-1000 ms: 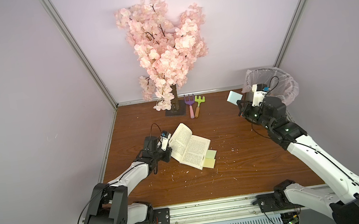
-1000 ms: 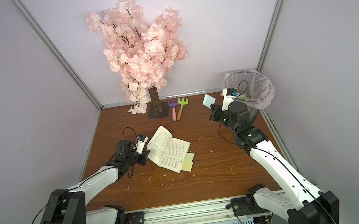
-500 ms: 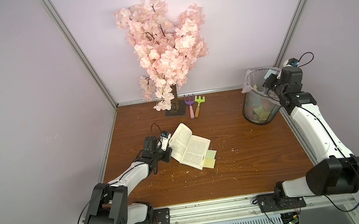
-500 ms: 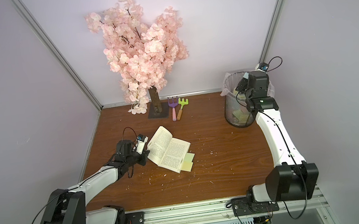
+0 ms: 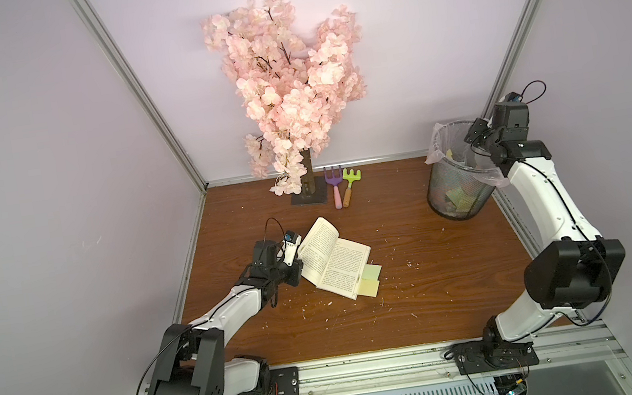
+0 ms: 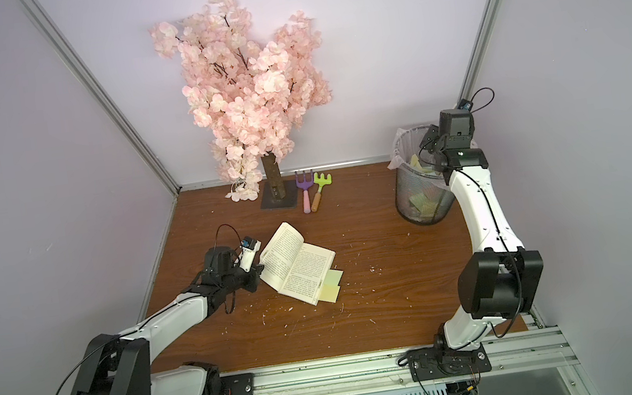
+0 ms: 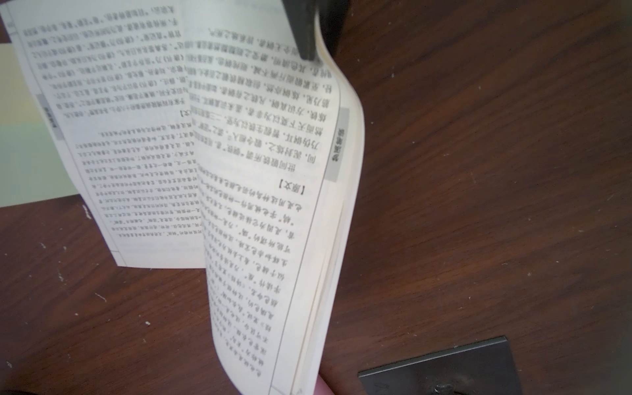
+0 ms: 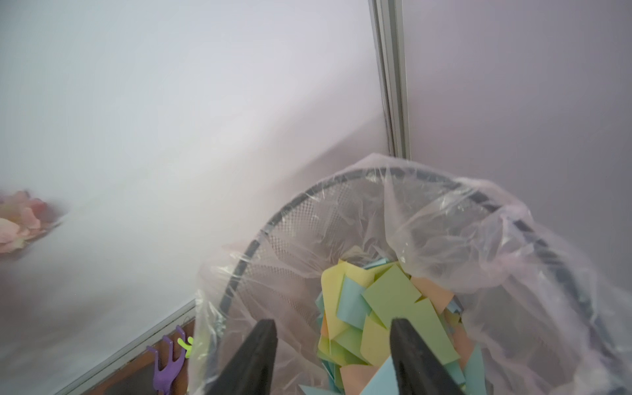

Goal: Peel off the used sticky note
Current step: Place the note in the trash bin, then turn the page of the book at the center of the board.

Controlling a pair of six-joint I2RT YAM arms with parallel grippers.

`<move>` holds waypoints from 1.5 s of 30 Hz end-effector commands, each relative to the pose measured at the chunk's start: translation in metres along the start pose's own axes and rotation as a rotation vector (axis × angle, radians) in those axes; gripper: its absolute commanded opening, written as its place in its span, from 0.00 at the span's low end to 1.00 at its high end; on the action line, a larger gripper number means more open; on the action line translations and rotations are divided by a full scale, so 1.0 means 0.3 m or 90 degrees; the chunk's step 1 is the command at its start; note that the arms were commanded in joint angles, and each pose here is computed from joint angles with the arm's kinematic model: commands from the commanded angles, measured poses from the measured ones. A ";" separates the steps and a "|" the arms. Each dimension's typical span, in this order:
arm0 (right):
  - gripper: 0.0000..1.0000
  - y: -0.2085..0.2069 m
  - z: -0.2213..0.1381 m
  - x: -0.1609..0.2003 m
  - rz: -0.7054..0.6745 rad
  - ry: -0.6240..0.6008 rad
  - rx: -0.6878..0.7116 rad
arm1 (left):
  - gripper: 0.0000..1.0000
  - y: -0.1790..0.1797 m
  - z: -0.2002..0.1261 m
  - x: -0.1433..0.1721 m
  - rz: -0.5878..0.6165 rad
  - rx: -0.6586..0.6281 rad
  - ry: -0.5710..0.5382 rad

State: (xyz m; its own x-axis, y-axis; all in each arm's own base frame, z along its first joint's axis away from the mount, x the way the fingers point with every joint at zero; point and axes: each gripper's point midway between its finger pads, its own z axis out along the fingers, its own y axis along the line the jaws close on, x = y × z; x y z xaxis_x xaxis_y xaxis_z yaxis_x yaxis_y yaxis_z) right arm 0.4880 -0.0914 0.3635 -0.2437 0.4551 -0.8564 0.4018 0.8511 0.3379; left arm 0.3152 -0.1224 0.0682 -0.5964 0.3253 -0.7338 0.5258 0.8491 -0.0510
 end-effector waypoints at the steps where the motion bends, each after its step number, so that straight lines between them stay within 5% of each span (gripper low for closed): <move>1: 0.57 0.084 -0.103 -0.095 -0.005 -0.021 -0.069 | 0.02 -0.009 -0.007 0.046 -0.001 0.010 0.025; 8: 0.58 0.398 -0.306 0.090 -0.030 0.067 -0.294 | 0.02 -0.015 -0.002 0.053 -0.003 0.019 0.030; 14: 0.59 0.588 -0.488 0.609 0.001 0.221 -0.471 | 0.02 -0.014 -0.002 0.055 -0.002 0.017 0.031; 19: 0.59 0.600 -0.568 1.021 0.038 0.340 -0.509 | 0.02 -0.015 0.004 0.058 -0.005 0.020 0.037; 23: 0.60 0.577 -0.614 1.236 0.078 0.409 -0.530 | 0.02 -0.015 0.002 0.063 -0.004 0.020 0.038; 34: 0.63 0.587 -0.654 1.495 0.076 0.503 -0.515 | 0.02 -0.014 0.006 0.067 -0.004 0.020 0.042; 45: 0.62 0.572 -0.620 1.562 0.070 0.513 -0.493 | 0.02 -0.011 0.009 0.071 -0.003 0.017 0.045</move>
State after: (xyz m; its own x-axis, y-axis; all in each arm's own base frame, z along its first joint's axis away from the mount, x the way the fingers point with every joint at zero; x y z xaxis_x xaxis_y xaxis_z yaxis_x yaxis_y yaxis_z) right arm 0.2678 0.3095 0.0739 -0.8789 0.3008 -0.3702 -0.1040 0.6366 0.7642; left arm 0.3139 -0.1235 0.0673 -0.5977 0.3285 -0.7313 0.5325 0.8446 -0.0558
